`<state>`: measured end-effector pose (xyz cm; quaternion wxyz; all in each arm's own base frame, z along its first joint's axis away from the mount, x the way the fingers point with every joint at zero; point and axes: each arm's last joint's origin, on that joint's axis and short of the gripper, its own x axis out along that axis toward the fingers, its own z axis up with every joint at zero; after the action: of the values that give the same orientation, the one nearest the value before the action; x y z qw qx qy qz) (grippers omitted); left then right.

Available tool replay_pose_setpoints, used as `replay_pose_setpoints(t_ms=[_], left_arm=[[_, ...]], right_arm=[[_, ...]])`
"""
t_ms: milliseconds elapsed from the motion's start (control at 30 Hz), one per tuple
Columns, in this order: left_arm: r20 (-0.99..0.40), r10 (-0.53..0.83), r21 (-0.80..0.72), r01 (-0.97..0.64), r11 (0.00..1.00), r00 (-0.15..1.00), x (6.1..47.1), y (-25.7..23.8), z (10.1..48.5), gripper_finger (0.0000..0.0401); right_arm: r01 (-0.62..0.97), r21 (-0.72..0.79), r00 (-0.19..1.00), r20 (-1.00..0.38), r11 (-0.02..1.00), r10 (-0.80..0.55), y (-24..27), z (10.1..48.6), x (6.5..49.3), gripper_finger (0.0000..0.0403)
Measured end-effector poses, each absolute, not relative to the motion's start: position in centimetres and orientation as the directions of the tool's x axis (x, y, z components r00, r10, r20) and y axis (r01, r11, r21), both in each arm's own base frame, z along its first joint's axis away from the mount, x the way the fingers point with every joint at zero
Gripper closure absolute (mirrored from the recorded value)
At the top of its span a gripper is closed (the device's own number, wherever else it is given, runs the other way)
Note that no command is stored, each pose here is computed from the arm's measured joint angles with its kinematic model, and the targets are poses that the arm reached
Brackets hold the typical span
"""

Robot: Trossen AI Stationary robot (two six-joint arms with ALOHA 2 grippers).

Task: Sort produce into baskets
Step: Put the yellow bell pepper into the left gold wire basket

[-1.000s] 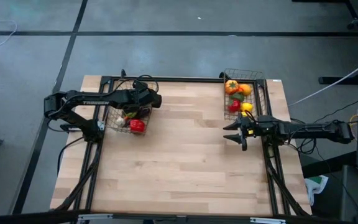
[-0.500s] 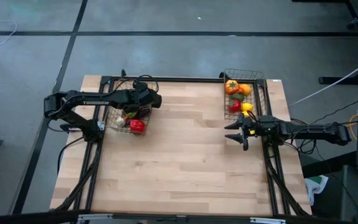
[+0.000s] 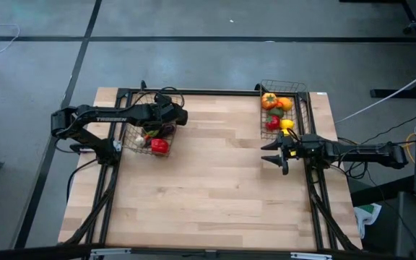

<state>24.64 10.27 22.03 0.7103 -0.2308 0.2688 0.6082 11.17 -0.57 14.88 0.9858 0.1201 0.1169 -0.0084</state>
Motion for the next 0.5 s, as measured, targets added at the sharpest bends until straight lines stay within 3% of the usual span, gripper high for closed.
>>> replay_pose_setpoints(t_ms=[267, 500], left_arm=[[-0.694, 0.718, 0.056, -0.988, 0.141, 0.063, 23.94, 10.42, 21.73, 0.0064], [-0.742, 0.665, 0.086, -0.970, 0.226, 0.089, 23.90, 10.36, 21.56, 0.0035]], right_arm=[[0.046, 0.235, 0.972, -0.234, 0.971, 0.011, -0.57, 14.86, 11.16, 0.0194], [0.047, 0.236, 0.972, -0.234, 0.971, 0.010, -0.57, 14.85, 11.16, 0.0194]])
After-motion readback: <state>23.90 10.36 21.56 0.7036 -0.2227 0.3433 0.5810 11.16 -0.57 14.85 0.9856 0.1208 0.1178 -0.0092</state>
